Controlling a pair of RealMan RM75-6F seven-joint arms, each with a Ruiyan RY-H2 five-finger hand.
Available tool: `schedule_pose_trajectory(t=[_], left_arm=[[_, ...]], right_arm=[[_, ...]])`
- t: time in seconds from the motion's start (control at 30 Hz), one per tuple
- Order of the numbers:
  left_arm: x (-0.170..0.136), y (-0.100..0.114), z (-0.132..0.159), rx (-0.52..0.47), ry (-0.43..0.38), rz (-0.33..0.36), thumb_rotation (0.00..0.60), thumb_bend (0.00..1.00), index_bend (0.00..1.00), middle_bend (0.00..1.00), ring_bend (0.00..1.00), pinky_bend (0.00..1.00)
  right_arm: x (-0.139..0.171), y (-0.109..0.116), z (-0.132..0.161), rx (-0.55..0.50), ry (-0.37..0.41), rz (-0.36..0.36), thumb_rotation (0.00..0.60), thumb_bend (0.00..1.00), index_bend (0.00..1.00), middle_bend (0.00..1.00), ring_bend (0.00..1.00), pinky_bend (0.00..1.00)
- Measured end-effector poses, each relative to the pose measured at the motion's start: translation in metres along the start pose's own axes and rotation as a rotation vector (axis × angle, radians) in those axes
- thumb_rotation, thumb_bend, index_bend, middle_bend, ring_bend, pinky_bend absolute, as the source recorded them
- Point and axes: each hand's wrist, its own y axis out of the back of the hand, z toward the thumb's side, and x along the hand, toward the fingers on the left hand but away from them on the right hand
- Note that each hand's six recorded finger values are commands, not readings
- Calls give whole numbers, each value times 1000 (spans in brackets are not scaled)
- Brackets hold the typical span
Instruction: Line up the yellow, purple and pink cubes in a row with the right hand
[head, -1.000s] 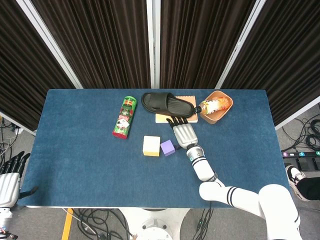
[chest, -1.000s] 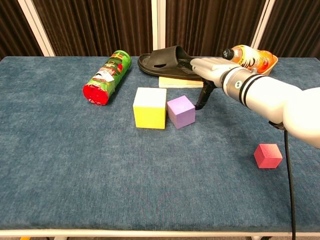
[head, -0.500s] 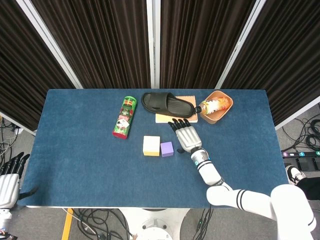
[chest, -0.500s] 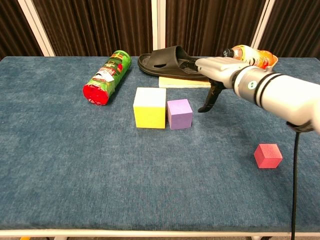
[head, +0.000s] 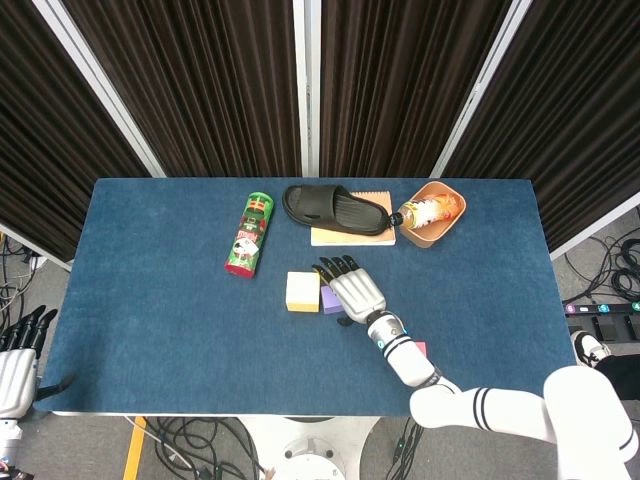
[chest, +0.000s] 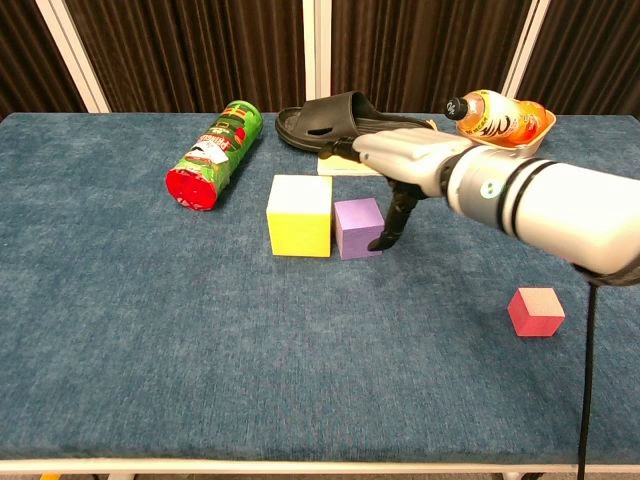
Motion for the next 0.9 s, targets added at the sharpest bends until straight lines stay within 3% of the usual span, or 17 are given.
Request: schedule_pose_trajectory(t=[0.47,0.9], left_arm=[[-3,-1,-5,-13,11,-5,600,59,135,156,107,157],[-1,-2,-4,-10,10,-6,600,60,135,155,107,157]], right_arm=[[-35,-8,11,6,-44,-12,600,26,0,0,0,0],[-32,-6,12,7,-29,-9,600,26,0,0,0,0]])
